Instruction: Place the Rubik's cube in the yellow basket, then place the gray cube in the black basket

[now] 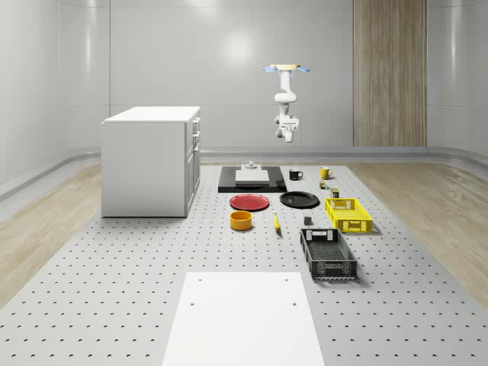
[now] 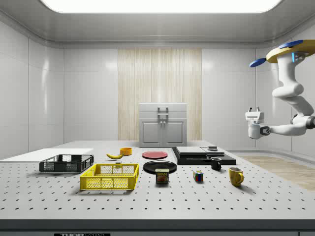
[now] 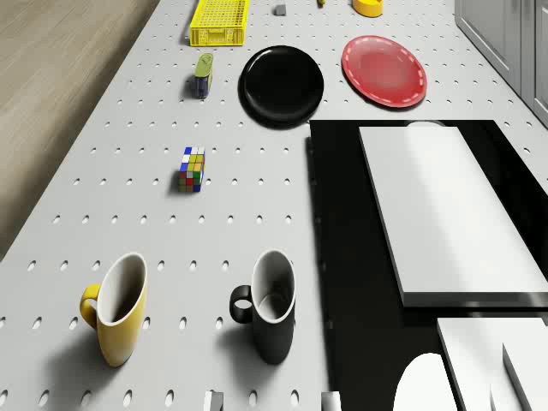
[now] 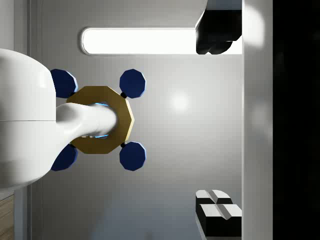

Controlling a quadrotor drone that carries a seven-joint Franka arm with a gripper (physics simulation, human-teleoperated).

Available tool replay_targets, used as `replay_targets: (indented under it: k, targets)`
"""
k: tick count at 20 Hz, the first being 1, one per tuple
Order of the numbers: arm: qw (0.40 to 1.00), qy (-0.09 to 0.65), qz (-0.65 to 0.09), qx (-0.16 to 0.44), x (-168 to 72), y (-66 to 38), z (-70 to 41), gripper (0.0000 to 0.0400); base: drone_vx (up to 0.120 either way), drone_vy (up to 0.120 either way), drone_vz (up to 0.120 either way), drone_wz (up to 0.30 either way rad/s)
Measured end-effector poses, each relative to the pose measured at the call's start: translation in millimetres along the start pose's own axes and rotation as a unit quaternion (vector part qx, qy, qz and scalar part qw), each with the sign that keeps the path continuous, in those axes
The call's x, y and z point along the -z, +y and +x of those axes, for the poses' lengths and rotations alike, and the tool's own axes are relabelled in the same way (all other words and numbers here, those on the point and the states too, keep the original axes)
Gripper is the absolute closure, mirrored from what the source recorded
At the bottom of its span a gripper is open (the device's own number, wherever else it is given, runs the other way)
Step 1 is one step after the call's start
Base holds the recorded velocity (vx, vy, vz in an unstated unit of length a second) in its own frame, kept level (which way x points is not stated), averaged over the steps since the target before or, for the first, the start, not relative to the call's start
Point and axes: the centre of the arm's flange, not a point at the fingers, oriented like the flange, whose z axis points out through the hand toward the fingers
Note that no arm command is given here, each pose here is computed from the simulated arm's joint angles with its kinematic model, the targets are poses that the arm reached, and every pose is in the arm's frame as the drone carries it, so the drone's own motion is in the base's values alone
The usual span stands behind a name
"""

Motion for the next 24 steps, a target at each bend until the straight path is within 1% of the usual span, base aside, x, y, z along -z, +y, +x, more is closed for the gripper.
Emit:
replay_targets:
  k: [3,7,12,17,24]
  targets:
    - [1.0,0.001,0.001,0.0,23,2.3,-2.2,0.0,0.0,0.0,0.0,0.0]
    - [1.0,0.002,0.002,0.0,50,2.3,-2.2,0.0,0.0,0.0,0.0,0.0]
    - [1.0,0.003,0.003,0.0,75,0.9,-0.9,0.0,0.0,0.0,0.0,0.0]
    - [1.0,0.005,0.005,0.0,87,0.3,-0.3,0.0,0.0,0.0,0.0,0.0]
    - [1.0,0.007,0.007,0.0,92,0.2,-0.3,0.0,0.0,0.0,0.0,0.0]
